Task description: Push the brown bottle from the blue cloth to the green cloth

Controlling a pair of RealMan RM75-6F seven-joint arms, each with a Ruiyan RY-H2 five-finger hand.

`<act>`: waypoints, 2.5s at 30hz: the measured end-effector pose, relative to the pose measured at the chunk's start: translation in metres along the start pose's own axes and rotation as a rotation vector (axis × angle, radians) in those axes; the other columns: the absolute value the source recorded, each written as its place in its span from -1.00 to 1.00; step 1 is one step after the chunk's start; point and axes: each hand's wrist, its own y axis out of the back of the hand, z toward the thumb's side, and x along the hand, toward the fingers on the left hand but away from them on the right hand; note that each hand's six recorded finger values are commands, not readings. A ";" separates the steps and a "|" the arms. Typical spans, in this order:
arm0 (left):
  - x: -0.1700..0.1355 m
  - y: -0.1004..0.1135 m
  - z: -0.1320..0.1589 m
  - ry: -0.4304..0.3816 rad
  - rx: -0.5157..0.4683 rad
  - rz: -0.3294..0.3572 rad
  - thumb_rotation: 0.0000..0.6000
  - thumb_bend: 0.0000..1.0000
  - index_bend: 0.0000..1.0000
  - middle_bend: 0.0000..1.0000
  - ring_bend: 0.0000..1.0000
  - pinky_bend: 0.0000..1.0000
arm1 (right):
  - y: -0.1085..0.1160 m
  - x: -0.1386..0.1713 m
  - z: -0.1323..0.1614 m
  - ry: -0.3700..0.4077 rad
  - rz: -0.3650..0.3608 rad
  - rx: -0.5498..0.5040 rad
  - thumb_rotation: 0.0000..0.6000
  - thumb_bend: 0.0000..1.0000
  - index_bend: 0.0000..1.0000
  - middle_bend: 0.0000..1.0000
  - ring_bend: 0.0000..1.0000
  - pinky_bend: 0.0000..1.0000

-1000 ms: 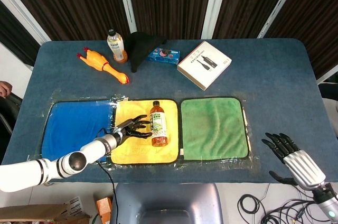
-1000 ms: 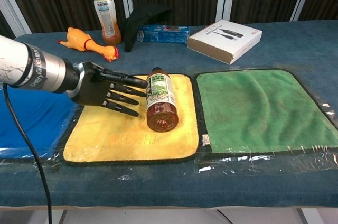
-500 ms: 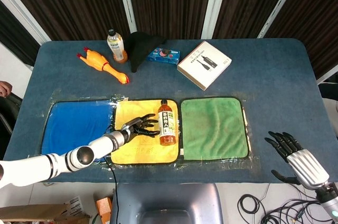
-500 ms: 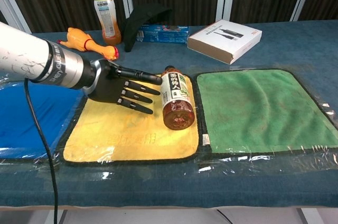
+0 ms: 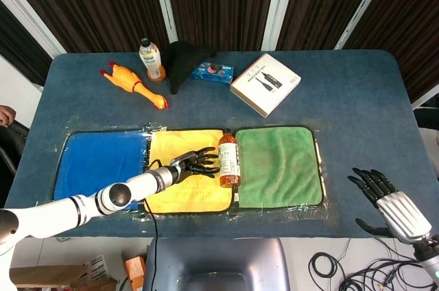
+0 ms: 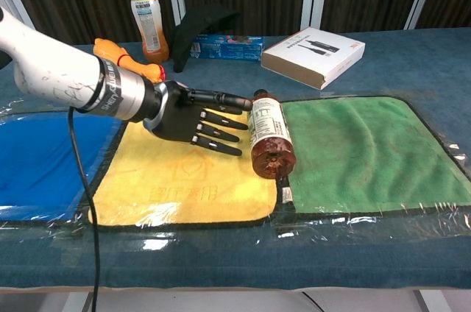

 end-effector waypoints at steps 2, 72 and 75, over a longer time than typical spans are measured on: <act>0.004 -0.003 0.001 0.002 -0.001 -0.007 1.00 -0.57 -1.00 -0.81 -0.88 -0.34 | 0.000 -0.001 0.000 -0.001 0.003 -0.001 1.00 -0.58 -1.00 -1.00 -1.00 -0.96; -0.151 0.000 0.004 -0.473 1.118 0.470 1.00 -0.65 -1.00 -0.98 -0.94 -0.51 | 0.004 0.009 0.006 -0.044 -0.047 0.074 1.00 -0.58 -1.00 -1.00 -1.00 -0.97; -0.197 0.027 -0.022 -0.472 1.250 0.615 1.00 -0.66 -1.00 -0.98 -0.96 -0.61 | 0.003 0.006 0.009 -0.086 -0.076 0.095 1.00 -0.58 -1.00 -1.00 -1.00 -0.99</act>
